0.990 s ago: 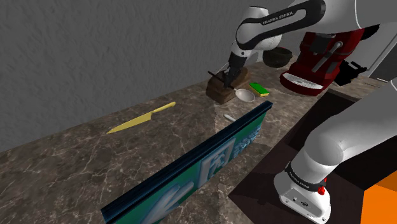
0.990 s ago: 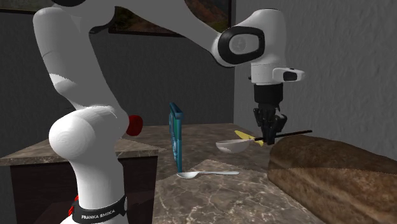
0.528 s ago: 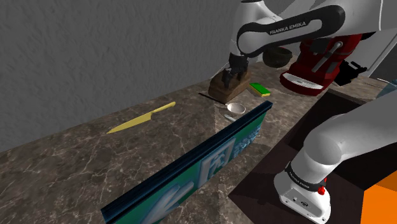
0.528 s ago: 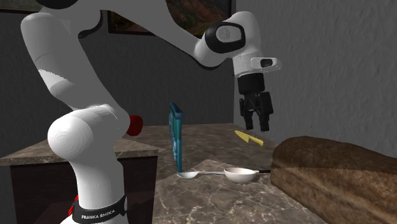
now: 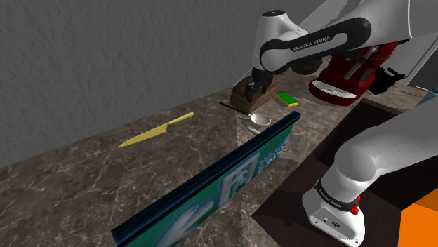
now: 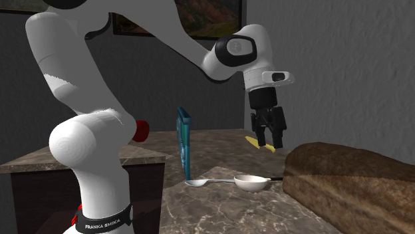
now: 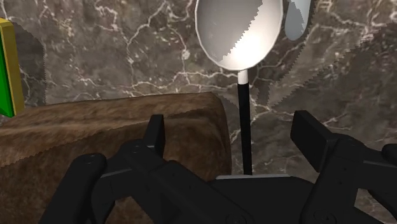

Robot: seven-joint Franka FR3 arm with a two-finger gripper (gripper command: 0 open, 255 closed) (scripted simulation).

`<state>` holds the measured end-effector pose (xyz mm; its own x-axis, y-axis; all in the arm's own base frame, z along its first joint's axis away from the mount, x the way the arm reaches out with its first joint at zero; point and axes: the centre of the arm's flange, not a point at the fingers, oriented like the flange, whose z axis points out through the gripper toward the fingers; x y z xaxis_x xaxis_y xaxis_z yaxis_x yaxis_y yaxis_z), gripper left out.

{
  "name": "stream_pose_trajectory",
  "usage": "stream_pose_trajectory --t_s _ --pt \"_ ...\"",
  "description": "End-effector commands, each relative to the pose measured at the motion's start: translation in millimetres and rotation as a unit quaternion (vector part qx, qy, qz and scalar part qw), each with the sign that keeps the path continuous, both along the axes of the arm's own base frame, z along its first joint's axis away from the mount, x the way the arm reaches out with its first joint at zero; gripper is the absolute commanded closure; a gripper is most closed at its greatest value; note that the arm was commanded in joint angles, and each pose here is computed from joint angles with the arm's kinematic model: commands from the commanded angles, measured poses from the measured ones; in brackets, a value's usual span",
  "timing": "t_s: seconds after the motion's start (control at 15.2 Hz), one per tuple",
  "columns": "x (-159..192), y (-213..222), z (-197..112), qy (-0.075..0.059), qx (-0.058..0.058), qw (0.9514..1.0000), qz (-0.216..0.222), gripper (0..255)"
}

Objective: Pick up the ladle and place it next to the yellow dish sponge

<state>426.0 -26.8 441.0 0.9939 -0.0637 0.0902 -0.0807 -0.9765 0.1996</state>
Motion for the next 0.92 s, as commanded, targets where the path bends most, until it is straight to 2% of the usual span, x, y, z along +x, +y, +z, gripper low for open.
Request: stream_pose_trajectory --t_s 0.0,0.33,0.4,0.86 --pt "-0.2 0.1 -1.9 0.000 0.000 1.0000 0.000 0" --pt "-0.1 0.1 -1.8 0.000 0.000 1.0000 0.000 0" --pt "-0.1 0.1 -1.8 0.000 0.000 1.0000 0.000 255" --pt "-0.1 0.1 -1.8 0.000 0.000 1.0000 0.000 255"
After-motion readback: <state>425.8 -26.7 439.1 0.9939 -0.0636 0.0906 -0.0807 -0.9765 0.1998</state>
